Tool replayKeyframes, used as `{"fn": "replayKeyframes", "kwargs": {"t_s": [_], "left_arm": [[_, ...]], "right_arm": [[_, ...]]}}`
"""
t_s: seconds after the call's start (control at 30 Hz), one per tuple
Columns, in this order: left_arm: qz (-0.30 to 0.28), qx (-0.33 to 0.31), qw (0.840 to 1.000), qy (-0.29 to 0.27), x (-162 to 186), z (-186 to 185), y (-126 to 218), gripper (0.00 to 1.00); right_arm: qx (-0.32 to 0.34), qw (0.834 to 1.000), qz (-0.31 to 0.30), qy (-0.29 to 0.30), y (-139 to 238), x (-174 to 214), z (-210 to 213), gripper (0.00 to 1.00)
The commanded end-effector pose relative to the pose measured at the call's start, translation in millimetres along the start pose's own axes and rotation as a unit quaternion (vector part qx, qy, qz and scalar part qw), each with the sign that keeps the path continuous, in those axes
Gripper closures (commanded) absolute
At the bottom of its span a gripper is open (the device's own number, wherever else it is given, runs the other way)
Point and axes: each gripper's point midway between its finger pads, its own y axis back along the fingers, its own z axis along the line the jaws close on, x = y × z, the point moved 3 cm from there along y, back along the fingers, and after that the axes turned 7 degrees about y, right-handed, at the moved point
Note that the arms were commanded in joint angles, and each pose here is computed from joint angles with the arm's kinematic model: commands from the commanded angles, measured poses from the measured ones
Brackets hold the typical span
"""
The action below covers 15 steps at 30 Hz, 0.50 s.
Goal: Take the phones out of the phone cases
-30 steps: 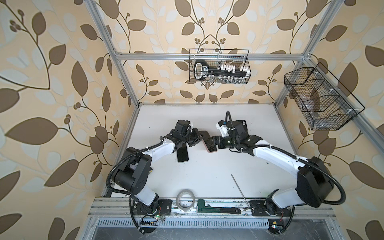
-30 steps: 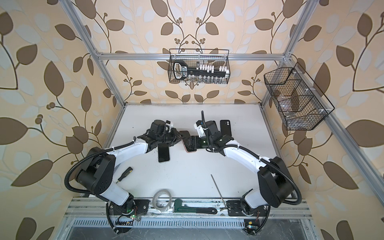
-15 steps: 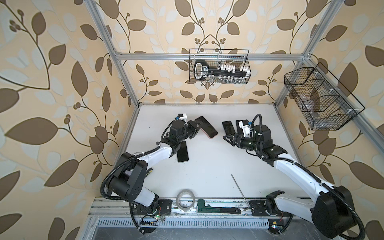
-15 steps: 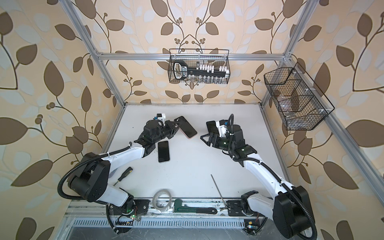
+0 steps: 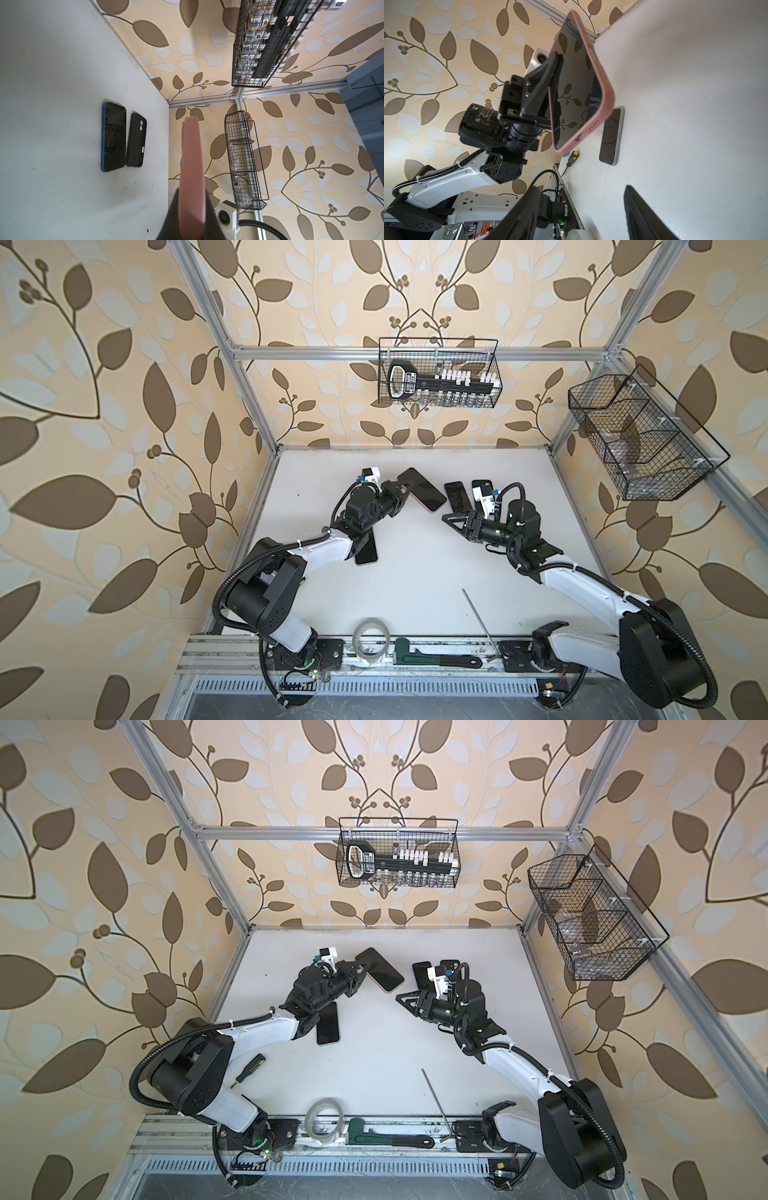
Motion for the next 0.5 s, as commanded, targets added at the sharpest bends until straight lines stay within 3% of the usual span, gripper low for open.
{"fn": "replayKeyframes", "kwargs": {"t_s": [0.0,0.47], "left_arm": [[-0.004,0.067,0.998,-0.015,3.7,-35.7,-0.8,1.00],[-0.001,0.053,0.998,-0.022,13.8,-33.8,-2.4,1.00]], "right_arm": [[-0.034,0.999,-0.015,0.001,-6.1,-7.8,12.6,0.33],[-0.057,0.998,-0.019,-0.009,-28.5,-10.7,22.4,0.36]]}}
